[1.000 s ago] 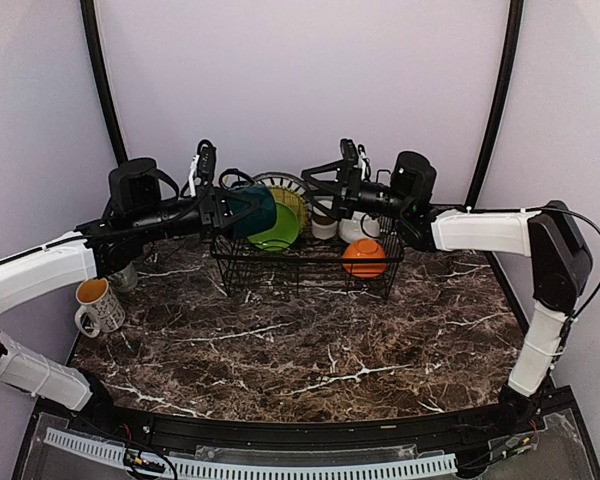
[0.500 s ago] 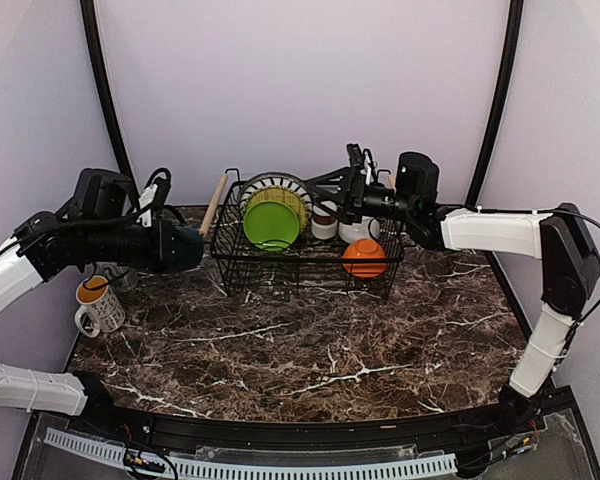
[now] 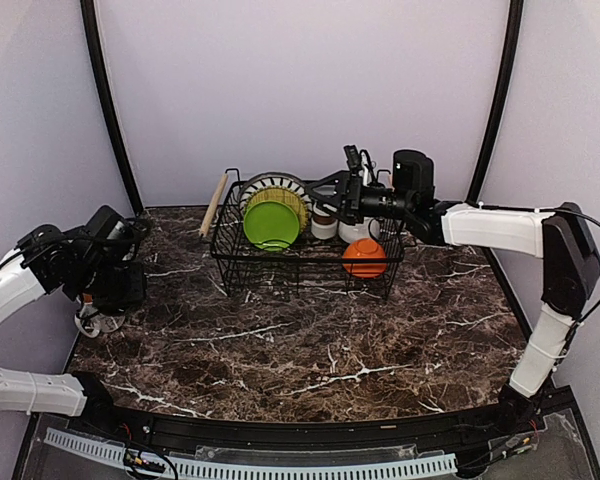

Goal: Unload the mixed dishes from the dish rack
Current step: Place the cup at the corner of the board.

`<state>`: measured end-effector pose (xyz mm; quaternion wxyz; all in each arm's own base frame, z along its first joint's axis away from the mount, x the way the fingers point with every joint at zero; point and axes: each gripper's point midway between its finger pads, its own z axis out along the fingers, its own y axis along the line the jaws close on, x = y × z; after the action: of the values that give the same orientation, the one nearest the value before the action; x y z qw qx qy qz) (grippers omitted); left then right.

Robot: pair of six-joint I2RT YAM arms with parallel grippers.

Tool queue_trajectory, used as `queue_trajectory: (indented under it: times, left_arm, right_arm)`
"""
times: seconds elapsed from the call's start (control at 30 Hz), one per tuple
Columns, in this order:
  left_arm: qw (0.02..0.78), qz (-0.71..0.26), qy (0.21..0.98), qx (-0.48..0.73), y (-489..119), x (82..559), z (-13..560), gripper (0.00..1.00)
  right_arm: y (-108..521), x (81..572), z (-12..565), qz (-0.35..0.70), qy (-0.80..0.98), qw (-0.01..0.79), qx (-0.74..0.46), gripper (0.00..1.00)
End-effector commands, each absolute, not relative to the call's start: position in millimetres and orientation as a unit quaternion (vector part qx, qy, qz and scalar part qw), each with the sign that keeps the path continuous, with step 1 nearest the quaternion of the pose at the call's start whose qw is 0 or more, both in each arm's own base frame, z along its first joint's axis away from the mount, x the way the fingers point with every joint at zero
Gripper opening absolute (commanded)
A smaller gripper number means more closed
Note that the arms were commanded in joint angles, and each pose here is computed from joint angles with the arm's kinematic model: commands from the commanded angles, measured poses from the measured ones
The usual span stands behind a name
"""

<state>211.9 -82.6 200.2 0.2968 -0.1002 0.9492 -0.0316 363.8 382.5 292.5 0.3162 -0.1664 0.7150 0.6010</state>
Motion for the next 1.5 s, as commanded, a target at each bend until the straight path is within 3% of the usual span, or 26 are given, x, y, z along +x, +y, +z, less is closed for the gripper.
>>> queue_trajectory:
  times: [0.0, 0.33, 0.57, 1.1, 1.47]
  left_arm:
    - [0.292, 0.014, 0.944, -0.155, -67.2, 215.1, 178.4, 0.01]
    - [0.252, 0.035, 0.943, -0.214, -58.8, 209.6, 131.7, 0.01]
    - [0.193, -0.025, 0.943, -0.271, -58.0, 195.9, 93.0, 0.01]
    - [0.137, 0.005, 0.925, -0.353, -36.2, 172.4, 60.9, 0.05]
    - [0.132, 0.006, 0.92, -0.369, -32.9, 168.6, 53.4, 0.27]
  right_arm:
    - [380.2, 372.1, 295.0, 0.582, 0.721, 0.335, -0.173, 0.99]
    - [378.1, 378.0, 280.4, 0.544, 0.748, 0.339, -0.172, 0.99]
    - [380.0, 378.6, 273.5, 0.533, 0.756, 0.338, -0.174, 0.99]
    - [387.8, 382.0, 260.3, 0.506, 0.772, 0.338, -0.183, 0.99]
    - [394.2, 397.2, 227.1, 0.429, 0.815, 0.335, -0.199, 0.99]
